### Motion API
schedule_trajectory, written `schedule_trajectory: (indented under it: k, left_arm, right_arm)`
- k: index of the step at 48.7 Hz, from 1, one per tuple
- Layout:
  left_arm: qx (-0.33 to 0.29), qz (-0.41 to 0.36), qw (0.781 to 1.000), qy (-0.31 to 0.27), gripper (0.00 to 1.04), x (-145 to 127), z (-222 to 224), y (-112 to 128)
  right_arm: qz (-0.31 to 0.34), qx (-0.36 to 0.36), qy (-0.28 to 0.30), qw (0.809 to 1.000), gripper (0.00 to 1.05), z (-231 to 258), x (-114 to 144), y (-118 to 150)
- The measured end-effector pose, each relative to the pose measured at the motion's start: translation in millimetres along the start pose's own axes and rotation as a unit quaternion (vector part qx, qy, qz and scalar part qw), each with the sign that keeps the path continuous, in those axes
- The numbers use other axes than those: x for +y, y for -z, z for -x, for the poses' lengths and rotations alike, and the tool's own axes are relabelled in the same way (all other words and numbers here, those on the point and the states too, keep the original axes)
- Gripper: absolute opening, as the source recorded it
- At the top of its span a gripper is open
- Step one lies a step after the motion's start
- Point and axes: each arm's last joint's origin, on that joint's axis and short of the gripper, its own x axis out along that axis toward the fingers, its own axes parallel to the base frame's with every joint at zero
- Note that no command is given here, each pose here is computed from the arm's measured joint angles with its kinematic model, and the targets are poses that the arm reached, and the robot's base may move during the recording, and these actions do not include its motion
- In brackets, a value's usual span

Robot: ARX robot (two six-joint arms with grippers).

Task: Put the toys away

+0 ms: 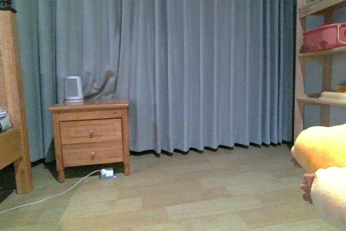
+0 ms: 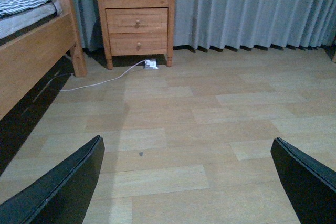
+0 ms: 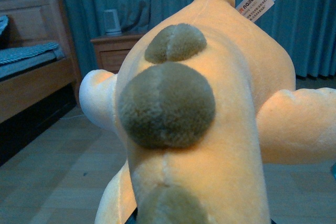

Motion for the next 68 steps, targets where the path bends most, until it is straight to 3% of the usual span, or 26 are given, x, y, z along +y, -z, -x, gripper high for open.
schedule_trajectory:
  k: [68]
  left_arm:
    - [0.0,0.0,1.0,-0.002,0.99,0.2,0.0,0.1]
  right_arm:
    - [0.0,0.0,-0.003,1.0,0.07,0.1,0.4,0.0]
